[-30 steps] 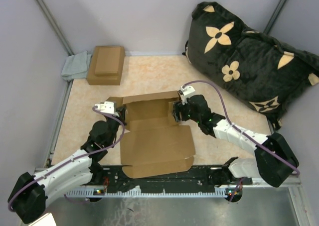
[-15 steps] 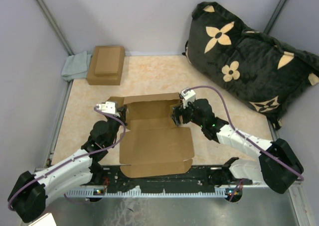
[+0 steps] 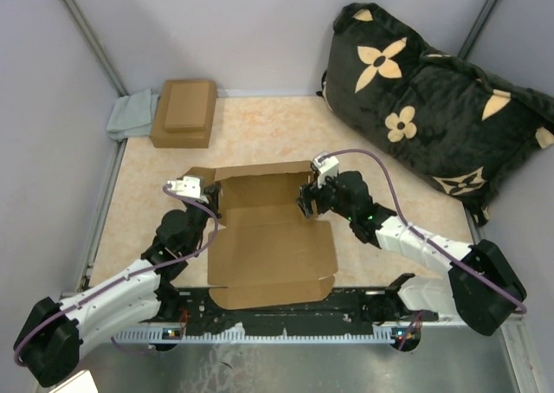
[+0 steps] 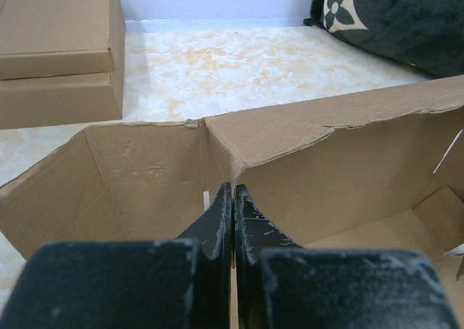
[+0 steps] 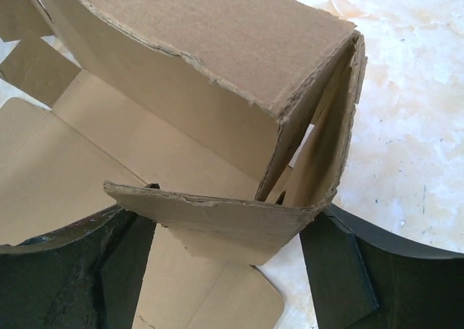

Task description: Fold the paper box

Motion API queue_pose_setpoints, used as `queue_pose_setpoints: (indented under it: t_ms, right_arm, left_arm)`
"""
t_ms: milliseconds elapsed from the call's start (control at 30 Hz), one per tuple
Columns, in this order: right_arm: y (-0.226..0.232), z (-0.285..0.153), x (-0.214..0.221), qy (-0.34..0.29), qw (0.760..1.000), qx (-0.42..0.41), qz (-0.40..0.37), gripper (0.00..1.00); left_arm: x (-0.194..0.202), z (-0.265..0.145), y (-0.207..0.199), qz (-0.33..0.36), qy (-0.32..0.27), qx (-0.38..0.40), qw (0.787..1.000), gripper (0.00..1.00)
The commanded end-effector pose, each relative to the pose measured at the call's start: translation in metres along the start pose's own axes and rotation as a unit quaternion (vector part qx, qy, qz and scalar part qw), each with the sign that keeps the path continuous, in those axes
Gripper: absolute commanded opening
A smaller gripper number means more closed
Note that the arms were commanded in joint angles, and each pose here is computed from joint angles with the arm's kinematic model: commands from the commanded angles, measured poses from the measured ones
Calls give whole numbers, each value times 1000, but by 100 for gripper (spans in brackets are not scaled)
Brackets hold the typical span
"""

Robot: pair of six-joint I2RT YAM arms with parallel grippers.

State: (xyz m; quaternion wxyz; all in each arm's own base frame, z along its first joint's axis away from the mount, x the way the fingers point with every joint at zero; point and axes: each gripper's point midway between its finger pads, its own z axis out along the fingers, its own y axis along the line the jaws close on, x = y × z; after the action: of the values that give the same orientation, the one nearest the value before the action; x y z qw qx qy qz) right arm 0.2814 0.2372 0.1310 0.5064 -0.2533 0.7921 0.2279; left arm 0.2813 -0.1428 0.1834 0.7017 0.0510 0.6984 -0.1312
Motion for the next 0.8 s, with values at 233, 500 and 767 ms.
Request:
queue_pose_setpoints:
  t_ms: [233, 500, 767]
  right_arm:
    - [34, -22, -40, -86, 992, -89, -19, 83]
    - [38, -32, -38, -84, 991, -98, -21, 88]
    - [37, -23, -24, -59, 993, -97, -13, 99]
  left_arm:
    - [-9, 0, -6, -8, -14, 11, 1000, 0]
    - [-9, 0, -7, -8, -12, 12, 1000, 0]
    - [-9, -1, -5, -10, -10, 9, 1000, 0]
